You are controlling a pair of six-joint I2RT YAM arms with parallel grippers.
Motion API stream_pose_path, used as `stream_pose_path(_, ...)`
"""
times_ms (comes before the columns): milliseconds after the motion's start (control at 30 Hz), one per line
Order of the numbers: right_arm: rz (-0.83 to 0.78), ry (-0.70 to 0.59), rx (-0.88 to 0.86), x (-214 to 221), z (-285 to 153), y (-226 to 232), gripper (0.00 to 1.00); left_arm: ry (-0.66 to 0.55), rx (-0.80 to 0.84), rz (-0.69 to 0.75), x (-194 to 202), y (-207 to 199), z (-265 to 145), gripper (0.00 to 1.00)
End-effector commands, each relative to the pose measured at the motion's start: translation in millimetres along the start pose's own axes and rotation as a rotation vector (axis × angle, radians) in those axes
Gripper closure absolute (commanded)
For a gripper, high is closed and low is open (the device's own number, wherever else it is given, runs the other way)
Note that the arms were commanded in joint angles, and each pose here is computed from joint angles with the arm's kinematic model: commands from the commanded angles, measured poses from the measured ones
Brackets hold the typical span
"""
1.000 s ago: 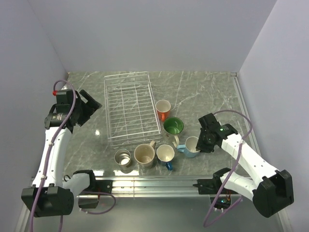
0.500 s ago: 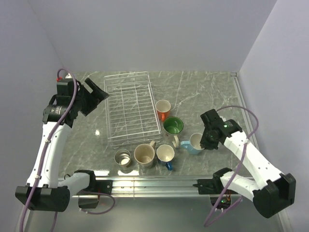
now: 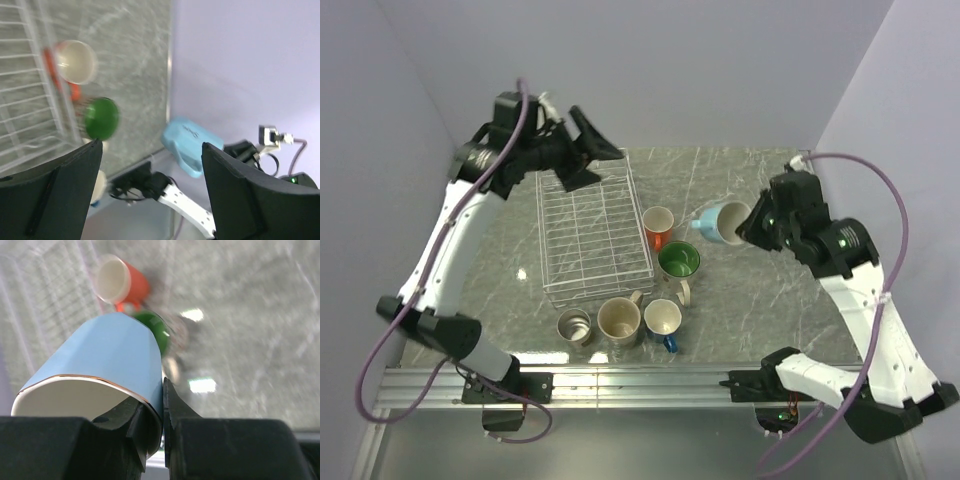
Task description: Load the cups into the dish rack
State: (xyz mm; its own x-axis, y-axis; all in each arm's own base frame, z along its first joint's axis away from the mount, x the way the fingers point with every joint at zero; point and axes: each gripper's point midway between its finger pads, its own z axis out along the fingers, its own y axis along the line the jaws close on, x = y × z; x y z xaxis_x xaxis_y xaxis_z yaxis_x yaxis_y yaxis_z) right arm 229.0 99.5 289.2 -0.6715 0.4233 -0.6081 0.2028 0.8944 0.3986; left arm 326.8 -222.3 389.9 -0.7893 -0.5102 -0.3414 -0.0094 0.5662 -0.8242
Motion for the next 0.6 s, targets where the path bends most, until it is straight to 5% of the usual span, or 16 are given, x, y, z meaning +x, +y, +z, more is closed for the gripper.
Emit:
stream_pose_path(0, -0.005, -0.136, -0.124, -51.6, -2.9, 51.0, 1.0, 0.109, 0.075, -0.021, 26.0, -51.6, 0.1, 0.14)
stream_pose_path(267, 0.005, -0.217, -0.102, -78.2, 3.9, 78.7, 1.0, 0.212, 0.074, -0.053, 90.1, -82.9, 36.4, 0.2)
stream_pose_path(567, 0.035, -0.33, -0.379, -84.9, -34.3, 110.8, 1.0, 0.335, 0.236, -0.146, 126.8, -109.0, 28.3, 0.23)
